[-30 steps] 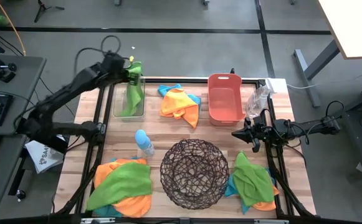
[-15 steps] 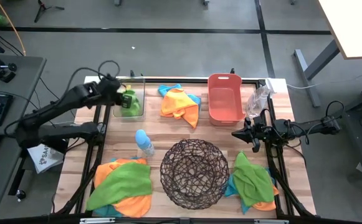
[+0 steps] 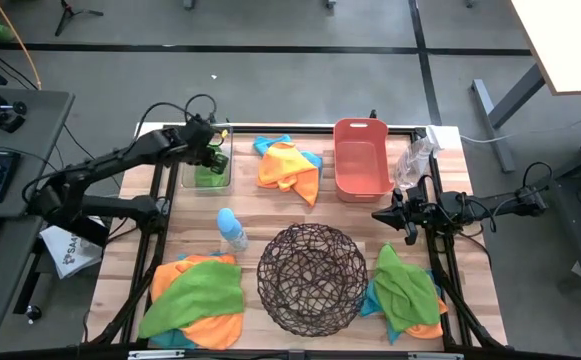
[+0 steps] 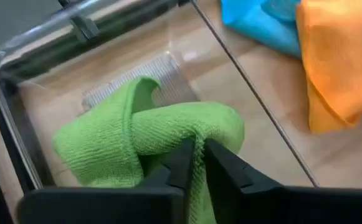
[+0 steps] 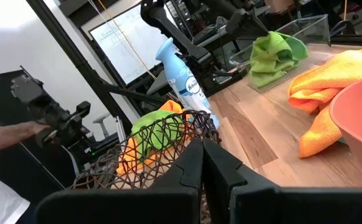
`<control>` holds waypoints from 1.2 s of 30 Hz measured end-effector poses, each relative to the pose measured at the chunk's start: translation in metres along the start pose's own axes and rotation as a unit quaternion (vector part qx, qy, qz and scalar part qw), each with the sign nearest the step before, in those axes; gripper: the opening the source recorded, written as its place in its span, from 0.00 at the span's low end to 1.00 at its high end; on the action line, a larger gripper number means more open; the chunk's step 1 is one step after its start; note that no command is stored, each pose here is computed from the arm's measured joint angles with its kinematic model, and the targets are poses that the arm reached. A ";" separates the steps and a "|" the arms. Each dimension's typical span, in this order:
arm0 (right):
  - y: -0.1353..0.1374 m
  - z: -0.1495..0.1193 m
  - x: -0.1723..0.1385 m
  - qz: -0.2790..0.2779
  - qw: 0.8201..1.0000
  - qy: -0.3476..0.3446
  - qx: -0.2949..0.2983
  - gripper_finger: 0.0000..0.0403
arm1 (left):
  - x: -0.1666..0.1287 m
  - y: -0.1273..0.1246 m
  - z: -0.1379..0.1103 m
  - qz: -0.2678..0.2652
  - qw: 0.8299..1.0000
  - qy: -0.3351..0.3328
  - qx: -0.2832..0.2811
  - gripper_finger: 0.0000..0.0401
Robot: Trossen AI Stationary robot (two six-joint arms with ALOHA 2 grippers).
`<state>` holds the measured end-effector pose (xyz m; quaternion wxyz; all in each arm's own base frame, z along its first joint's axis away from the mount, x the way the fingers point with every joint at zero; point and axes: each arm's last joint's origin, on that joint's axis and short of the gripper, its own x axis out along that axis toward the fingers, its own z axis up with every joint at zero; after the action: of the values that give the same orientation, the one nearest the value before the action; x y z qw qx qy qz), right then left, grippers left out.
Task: Sort microfiber towel by color & place in baskets
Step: Put the top green microfiber cloth into the transparent bin, then put the right green microfiber cloth into the transparent bin
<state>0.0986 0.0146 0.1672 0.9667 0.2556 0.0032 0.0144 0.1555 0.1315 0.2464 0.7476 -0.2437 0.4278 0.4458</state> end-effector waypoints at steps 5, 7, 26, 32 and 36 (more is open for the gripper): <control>0.000 0.000 0.000 0.000 1.000 0.000 0.000 0.00 | -0.020 0.001 0.012 -0.025 0.999 -0.001 0.032 0.23; 0.000 0.000 0.000 0.000 1.000 0.000 0.000 0.00 | -0.031 0.002 0.015 -0.026 0.999 -0.005 0.043 0.29; 0.000 0.000 0.000 0.000 1.000 0.000 -0.003 0.00 | -0.135 0.006 -0.020 -0.390 0.865 -0.308 -0.069 0.44; 0.005 0.029 -0.006 -0.060 0.975 -0.201 0.067 0.00 | -0.167 0.007 -0.014 -0.540 0.725 -0.385 -0.184 0.44; 0.010 0.054 -0.021 -0.075 0.905 -0.376 0.182 0.00 | -0.193 0.009 -0.009 -0.607 0.625 -0.459 -0.173 0.44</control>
<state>0.0780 -0.0044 0.2193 0.8311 0.4122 -0.3390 -0.1562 0.0978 0.0405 0.4069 0.8920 -0.3370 -0.3010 0.0112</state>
